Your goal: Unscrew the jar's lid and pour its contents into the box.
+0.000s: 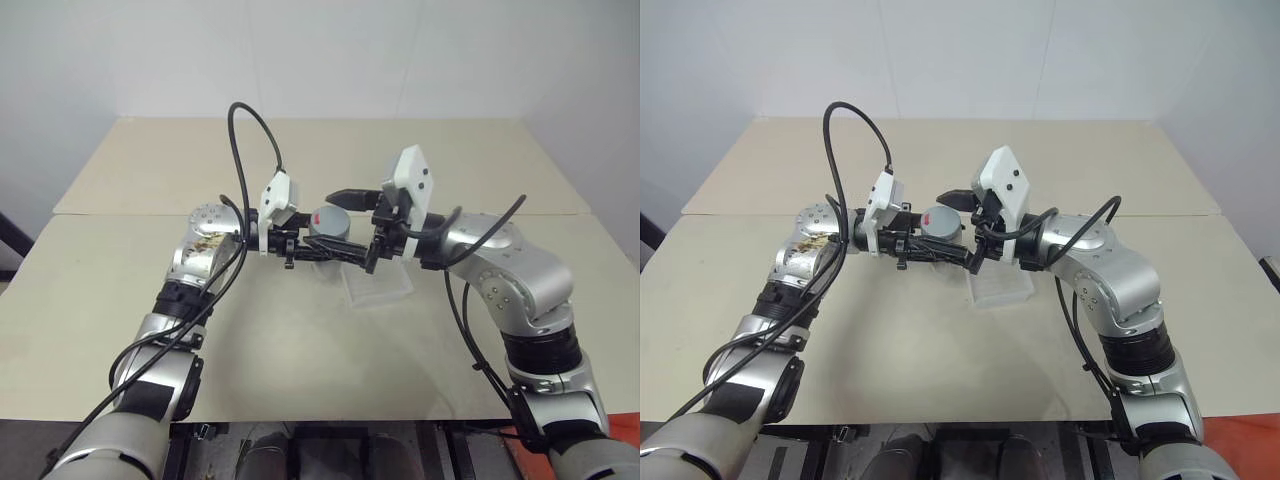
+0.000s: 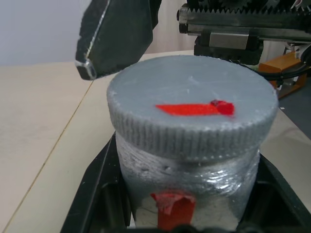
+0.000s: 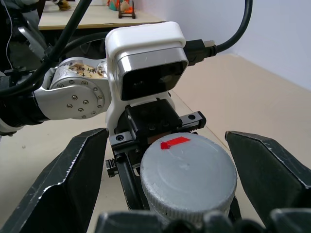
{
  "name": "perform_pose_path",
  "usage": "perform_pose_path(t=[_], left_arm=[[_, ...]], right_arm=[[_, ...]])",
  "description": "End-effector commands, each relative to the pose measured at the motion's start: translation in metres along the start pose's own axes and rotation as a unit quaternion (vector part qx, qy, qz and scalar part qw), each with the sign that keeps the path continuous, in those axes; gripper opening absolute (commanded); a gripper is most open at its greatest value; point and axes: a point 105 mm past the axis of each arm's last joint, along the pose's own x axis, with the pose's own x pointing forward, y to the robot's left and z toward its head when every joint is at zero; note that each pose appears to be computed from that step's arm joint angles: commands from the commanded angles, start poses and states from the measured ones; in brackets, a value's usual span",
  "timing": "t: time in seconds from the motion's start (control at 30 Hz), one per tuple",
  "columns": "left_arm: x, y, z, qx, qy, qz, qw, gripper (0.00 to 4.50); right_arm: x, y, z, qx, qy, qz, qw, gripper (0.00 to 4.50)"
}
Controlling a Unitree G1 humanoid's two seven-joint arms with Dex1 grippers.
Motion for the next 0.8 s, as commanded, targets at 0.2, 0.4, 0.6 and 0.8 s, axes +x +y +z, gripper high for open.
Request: perform_pose_path(t=[0.2,0.4,0.6,0.8], left_arm=[[0.0,-0.002,0.011,0.028,-0.006,0.004,1.0,2.07],[-0.001,-0.004,0.015,0.035,-0.01,0.004,0.999,2.07],[-0.003,-0.004,0.019,0.043,-0.014,0.004,0.999,2.07],[-0.004,-0.009,0.024,0.047,-0.027,-0.012,0.998,2.07]], right_arm=[[0.0,0.002,0.006,-0.016,0.0,0.012,1.0,4.32],[0.003,-0.006,-0.006,-0.004,0.02,0.007,1.0,2.7],[0.003,-0.007,-0.012,-0.004,0.033,0.016,0.999,2.7],[0.001,-0.004,-0.015,-0.01,0.032,0.04,0.999,2.7]])
